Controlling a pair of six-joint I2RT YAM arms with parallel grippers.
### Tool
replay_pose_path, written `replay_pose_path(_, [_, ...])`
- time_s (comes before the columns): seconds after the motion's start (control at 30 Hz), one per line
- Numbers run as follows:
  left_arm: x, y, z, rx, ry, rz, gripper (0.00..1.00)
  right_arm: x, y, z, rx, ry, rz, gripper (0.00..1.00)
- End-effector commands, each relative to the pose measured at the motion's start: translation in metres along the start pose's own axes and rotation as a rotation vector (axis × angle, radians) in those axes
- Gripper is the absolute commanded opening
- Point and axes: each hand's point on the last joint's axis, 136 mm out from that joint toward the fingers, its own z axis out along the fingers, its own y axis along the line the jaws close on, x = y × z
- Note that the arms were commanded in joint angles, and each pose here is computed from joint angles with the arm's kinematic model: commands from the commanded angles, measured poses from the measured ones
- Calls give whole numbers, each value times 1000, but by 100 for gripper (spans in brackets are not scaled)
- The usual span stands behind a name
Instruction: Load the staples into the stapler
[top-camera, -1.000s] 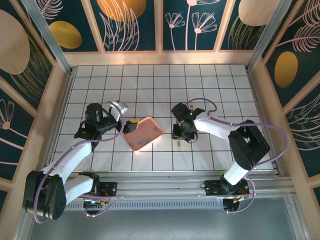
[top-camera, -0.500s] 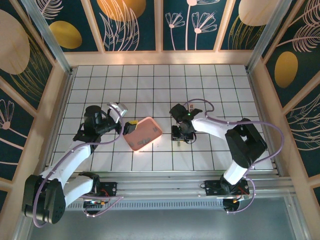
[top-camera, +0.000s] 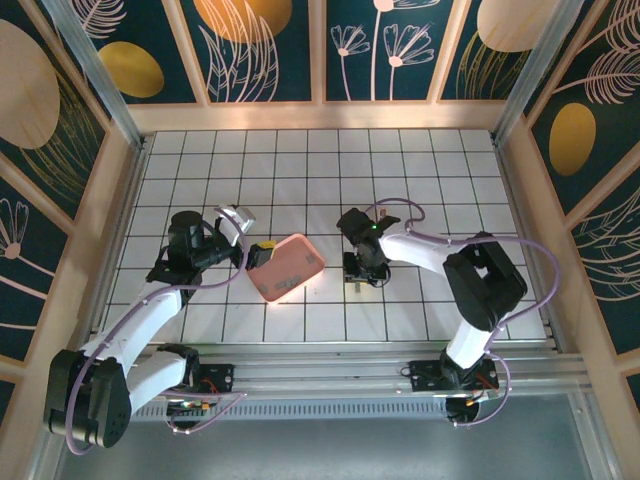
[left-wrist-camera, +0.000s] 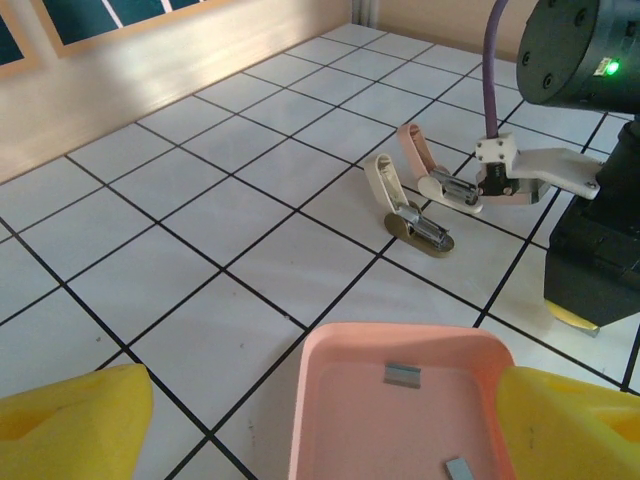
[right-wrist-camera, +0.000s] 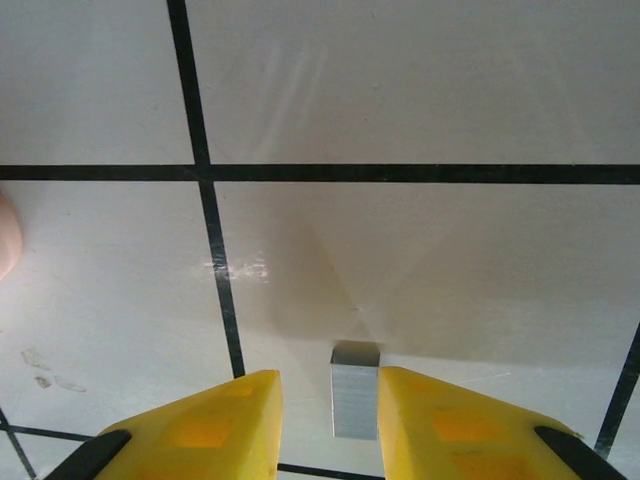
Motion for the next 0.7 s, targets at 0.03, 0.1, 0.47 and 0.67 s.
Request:
replay_pose_path(0.03, [-3,3,1,-9,-17,14,89,-2,-9,-2,66,14,1,31])
replay_pose_path(0.1, [-4,3,1,-7,-17,14,89,-2,-9,-1,63,17,1,31])
replay_pose_path(0.47, [-6,0,1,11,-24,13,89,2,-6,4,40,60,8,27])
replay_pose_path(0.67, [-6,-1,0,15,-26,14,88,1,-8,5,42,62,5,24])
